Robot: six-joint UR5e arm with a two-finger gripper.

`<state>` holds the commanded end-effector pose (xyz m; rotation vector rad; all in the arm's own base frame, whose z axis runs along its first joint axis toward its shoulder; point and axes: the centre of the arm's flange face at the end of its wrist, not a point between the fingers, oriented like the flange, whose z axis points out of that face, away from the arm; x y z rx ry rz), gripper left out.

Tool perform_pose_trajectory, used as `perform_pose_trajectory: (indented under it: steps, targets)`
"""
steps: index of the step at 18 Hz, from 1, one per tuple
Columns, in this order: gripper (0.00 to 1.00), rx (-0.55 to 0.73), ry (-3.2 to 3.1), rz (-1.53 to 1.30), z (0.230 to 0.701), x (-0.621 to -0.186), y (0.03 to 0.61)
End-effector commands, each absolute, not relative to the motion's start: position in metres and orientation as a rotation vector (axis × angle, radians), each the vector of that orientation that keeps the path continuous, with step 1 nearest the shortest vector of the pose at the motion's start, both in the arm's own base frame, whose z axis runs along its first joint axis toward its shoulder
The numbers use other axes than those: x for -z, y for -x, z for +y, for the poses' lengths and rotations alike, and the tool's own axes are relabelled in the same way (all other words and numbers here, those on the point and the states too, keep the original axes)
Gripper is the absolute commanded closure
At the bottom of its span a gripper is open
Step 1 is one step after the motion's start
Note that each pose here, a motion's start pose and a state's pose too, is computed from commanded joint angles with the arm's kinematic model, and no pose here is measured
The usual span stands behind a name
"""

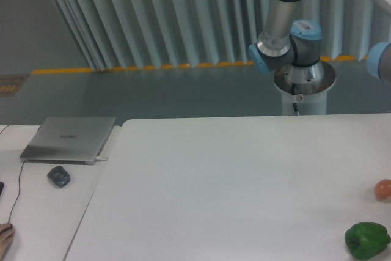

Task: Place the red pepper on the table

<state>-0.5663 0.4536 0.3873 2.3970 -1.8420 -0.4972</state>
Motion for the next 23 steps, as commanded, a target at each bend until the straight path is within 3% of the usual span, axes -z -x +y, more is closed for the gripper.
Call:
perform_pose_trajectory:
  steps: [4, 14, 23]
  targets:
    - [0.0, 0.555, -2.346, -1.856, 0.454, -0.394, 0.596]
    - [0.0, 0.677, -2.273, -1.848, 0.472, -0.353, 0.635]
    - [0.0, 0.645, -2.138, -1.932, 0.477, -0.324, 0.647]
